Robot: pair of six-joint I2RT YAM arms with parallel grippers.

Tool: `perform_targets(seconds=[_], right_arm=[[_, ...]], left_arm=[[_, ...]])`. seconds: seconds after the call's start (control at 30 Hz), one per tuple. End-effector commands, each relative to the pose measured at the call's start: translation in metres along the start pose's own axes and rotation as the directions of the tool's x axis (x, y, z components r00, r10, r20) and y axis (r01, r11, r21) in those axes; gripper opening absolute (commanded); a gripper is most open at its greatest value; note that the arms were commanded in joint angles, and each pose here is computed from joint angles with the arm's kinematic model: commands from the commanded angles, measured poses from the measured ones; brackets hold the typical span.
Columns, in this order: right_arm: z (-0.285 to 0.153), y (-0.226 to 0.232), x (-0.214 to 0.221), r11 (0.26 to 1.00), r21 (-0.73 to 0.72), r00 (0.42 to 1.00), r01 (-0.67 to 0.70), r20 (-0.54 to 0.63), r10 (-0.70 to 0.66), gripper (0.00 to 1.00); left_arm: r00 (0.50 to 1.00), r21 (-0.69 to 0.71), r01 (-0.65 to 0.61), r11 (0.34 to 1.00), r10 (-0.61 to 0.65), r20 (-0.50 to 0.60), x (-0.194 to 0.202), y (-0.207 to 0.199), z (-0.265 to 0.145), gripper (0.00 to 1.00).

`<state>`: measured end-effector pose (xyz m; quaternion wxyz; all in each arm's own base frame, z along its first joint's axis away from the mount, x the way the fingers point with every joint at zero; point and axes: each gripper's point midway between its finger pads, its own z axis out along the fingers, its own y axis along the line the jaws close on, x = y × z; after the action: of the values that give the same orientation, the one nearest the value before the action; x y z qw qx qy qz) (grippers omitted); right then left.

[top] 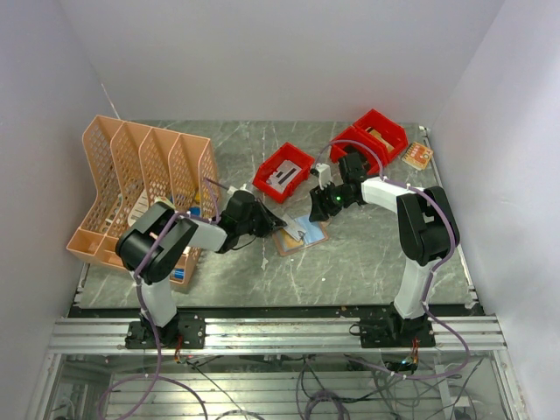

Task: Put the credit cards into the card holder
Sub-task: Insert the credit card into the card holder.

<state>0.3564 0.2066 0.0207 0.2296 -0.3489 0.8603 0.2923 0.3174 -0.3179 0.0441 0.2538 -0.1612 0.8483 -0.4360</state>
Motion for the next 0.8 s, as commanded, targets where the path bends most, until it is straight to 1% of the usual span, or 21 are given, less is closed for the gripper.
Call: perform_targets(seconds=[0.0,0.13,0.23,0.47,0.63,0.77], right_arm=[[0.006,0.004,0.014,1.0,-0.011,0.999,-0.019,-0.047,0.019,0.45],[0.006,0.004,0.014,1.0,-0.012,0.999,-0.019,-0.046,0.018,0.45],[0.006,0.005,0.014,1.0,-0.012,0.999,-0.019,-0.046,0.019,0.45],[0.006,0.005,0.014,1.0,-0.018,0.999,-0.019,-0.047,0.019,0.45],[0.006,0.005,0.014,1.0,-0.015,0.999,-0.02,-0.045,0.019,0.45],[0.006,0.005,0.013,1.0,-0.016,0.999,-0.018,-0.045,0.017,0.45]], left_arm=[[1.0,0.005,0.014,1.0,-0.014,0.004,0.004,0.004,0.002,0.07],[1.0,0.025,0.006,1.0,-0.006,-0.019,0.008,0.0,0.004,0.07],[0.999,0.037,-0.022,0.999,0.023,-0.038,0.009,-0.004,0.006,0.07],[0.991,-0.051,-0.126,0.991,0.124,-0.046,0.003,0.003,-0.007,0.07],[0.989,-0.021,-0.119,0.993,0.116,-0.096,0.01,0.003,0.001,0.07],[0.99,0.001,-0.099,0.995,0.099,-0.102,0.011,0.002,0.009,0.07]])
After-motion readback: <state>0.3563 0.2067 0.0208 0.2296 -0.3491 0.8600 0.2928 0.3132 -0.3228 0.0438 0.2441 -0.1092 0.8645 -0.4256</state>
